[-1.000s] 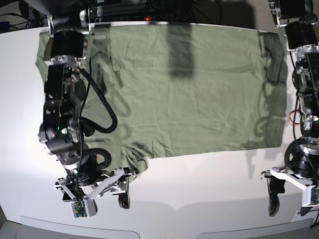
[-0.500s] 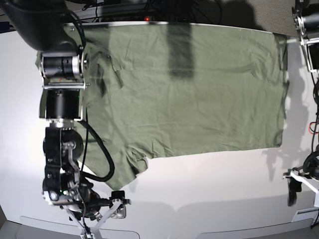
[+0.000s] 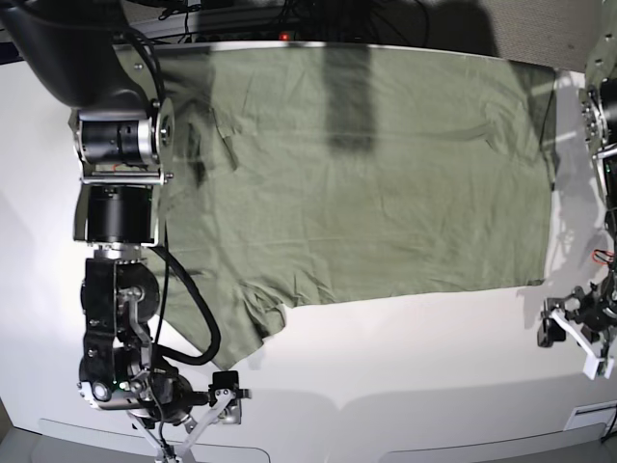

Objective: Fold the T-shirt properly
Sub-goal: 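Lower the left gripper onto the hem corner and grasp it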

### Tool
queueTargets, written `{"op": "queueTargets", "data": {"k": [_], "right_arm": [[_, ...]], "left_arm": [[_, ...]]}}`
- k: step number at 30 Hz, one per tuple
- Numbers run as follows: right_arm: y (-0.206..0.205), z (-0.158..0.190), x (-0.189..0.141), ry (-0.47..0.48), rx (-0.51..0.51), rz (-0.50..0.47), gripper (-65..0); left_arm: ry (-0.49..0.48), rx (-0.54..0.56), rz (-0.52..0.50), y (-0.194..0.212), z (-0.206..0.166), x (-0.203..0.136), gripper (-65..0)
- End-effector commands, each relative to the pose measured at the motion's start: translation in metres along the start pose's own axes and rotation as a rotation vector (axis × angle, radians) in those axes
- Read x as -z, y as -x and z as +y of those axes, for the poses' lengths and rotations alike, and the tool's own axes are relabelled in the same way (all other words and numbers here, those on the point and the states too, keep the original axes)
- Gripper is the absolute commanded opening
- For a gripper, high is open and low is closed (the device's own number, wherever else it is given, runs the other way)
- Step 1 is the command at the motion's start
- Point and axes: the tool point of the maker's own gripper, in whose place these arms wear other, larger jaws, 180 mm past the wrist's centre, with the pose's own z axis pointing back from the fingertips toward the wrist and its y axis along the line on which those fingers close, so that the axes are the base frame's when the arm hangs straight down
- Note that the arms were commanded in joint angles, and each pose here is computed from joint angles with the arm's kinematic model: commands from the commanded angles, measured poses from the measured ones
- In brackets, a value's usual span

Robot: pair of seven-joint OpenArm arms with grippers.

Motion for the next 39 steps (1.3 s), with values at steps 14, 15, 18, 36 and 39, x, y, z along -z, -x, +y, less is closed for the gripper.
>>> {"op": "queueTargets", "data": {"k": [14, 15, 18, 36, 39], "right_arm": [[-0.014, -0.002, -0.008, -0.004, -0.004, 0.008, -17.5], [-0.012, -0.002, -0.008, -0.004, -0.004, 0.015, -17.5], [-0.01, -0.002, -0.008, -0.004, -0.004, 0.025, -17.5], [-0.01, -0.002, -0.008, -0.005, -0.004, 0.026, -17.5], [-0.01, -0.002, -0.008, -0.004, -0.004, 0.026, -17.5]], "left_arm": [[0.088, -0.099, 0.113, 0.075, -0.008, 0.001, -19.5], [0.088, -0.1, 0.124, 0.081, -0.008, 0.0, -19.5], [0.088, -0.106, 0.155, 0.102, -0.01, -0.003, -19.5], [0.24, -0.25, 0.194, 0.115, -0.055, -0.002, -19.5], [0.254, -0.278, 0.198, 0.115, -0.06, -0.002, -19.5]]}}
